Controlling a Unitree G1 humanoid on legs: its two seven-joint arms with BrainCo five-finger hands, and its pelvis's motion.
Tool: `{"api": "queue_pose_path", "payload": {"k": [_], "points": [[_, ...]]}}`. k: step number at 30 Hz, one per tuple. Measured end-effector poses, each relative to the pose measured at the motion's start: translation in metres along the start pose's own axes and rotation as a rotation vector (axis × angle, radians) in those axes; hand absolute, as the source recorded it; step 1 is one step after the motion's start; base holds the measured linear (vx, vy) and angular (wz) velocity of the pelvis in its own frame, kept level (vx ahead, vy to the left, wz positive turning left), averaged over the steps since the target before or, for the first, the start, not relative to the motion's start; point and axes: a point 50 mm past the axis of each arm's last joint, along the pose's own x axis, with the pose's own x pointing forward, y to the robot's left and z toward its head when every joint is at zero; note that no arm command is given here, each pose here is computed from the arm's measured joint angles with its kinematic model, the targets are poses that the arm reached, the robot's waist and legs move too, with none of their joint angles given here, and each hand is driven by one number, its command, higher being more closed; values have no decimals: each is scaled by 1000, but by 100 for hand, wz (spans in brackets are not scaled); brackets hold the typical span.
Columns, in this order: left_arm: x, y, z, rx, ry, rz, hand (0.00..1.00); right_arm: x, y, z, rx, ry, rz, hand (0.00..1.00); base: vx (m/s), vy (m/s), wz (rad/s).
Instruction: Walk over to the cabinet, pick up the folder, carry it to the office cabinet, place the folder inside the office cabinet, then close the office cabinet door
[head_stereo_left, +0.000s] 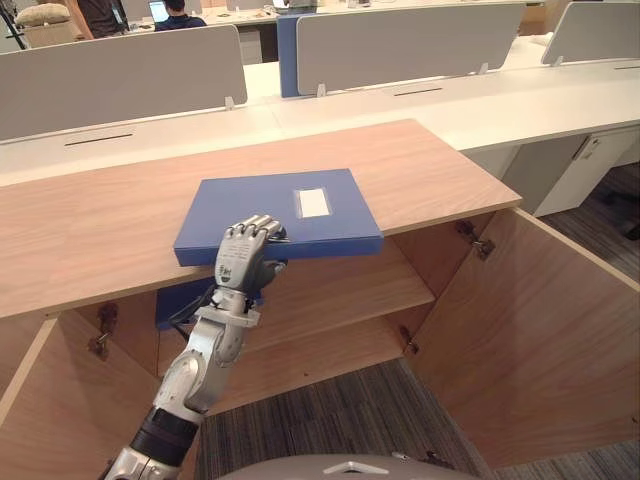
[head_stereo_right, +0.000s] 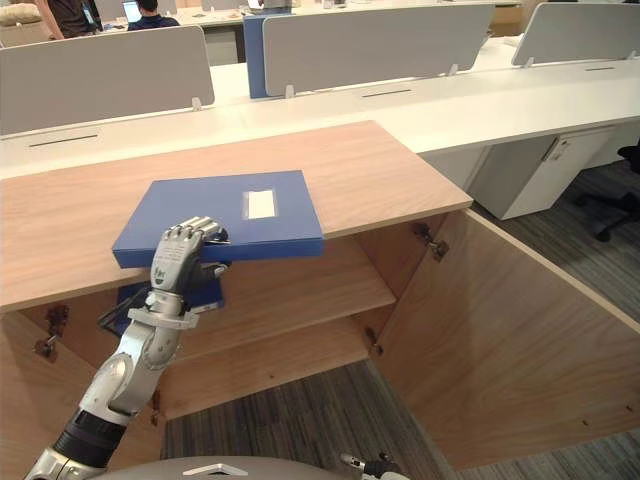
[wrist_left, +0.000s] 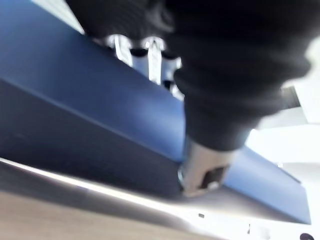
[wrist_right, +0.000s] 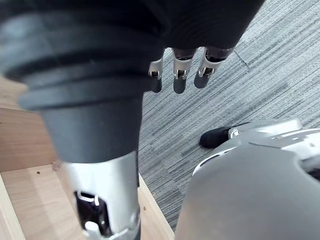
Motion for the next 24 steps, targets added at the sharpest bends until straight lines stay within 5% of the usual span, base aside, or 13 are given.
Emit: {"api": "queue_pose_path", "payload": {"k": [14, 24], "points": [[-18, 78, 5, -285, 141, 488, 100, -3, 12, 13, 52, -111, 45, 0, -28, -14, 1], [-32, 103, 18, -577, 117, 616, 100, -20, 53, 61, 177, -366, 193, 0, -45, 4, 2]]}}
